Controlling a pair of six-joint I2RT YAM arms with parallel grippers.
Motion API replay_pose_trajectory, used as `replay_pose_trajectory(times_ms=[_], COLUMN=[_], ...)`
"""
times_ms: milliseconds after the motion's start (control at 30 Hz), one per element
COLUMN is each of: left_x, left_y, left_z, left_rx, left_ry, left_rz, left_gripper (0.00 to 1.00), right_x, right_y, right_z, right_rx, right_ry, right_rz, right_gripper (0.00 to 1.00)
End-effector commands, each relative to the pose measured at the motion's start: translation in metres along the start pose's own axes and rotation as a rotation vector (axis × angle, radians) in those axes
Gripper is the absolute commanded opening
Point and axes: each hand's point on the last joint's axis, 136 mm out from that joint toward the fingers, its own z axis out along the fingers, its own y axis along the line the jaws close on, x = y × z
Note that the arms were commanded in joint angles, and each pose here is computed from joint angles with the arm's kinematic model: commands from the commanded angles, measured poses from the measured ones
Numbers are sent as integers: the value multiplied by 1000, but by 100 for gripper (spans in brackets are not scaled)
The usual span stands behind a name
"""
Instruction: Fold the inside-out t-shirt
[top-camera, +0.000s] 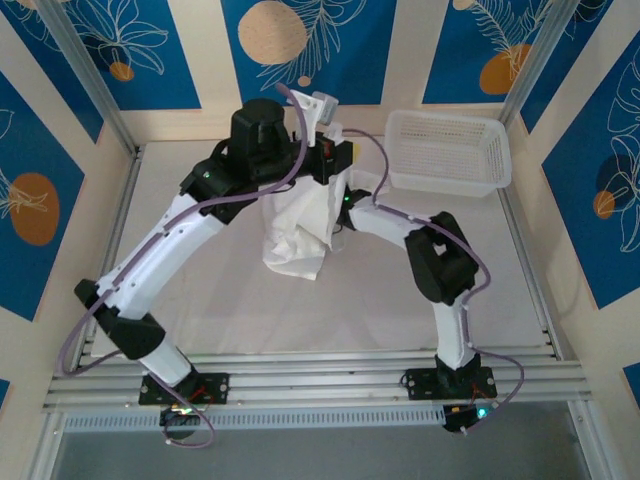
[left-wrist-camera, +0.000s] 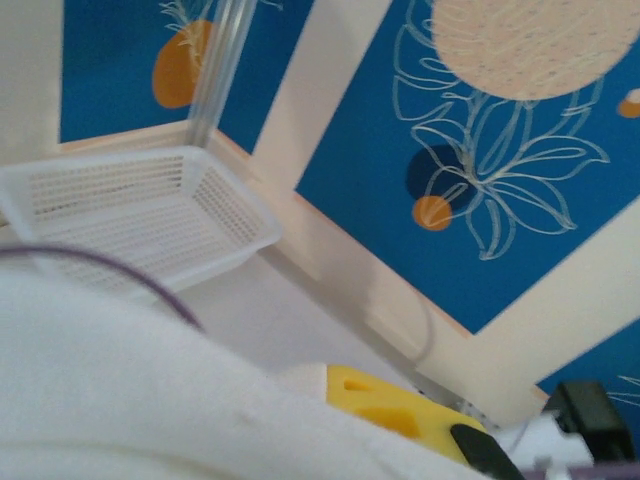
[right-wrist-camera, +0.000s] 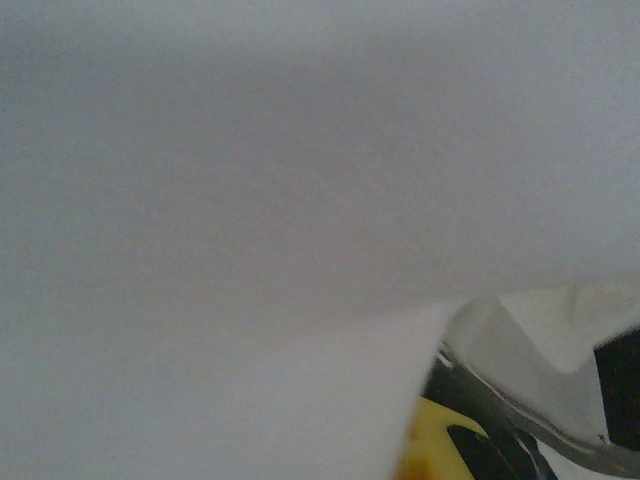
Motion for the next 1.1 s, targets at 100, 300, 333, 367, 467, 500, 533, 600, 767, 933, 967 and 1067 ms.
replay_pose_trajectory(times_ms=[100,300,333,367,467,500,533,600,767,933,967,1067], left_x=[-47,-67,-70,-74,-78,-76,-75,-72,-74,-60,-58,-55], left_y=[3,-38,-45,-53,-69,-73,-75,-83,-114,-126,-126,-134], left_z=[9,32,34,34,30,28,26,24,18,17,16,12], left_rx=[-82,150,179,205,239,240,237,247,319,313,310,322], left_ry=[-99,-115,-119,-133,-149,-146,-143,-135,-170,-131,-125,-117], left_rz=[99,36,28,28,43,54,62,83,117,170,173,189], left_gripper=[0,0,0,0,0,0,0,0,0,0,0,0], right_x=[67,63,64,67,78,80,78,75,79,106,114,131], right_y=[-15,-24,-25,-27,-30,-28,-27,-21,-7,-12,-17,-25], right_z=[25,46,51,58,73,74,75,75,88,104,107,114], right_rx=[74,91,88,85,91,89,88,91,116,264,300,374], right_ry=[166,189,211,244,315,329,329,327,374,486,511,585], right_rz=[15,48,64,77,102,102,98,78,18,-102,-126,-195], right_gripper=[0,2,3,5,15,18,20,31,70,91,92,91])
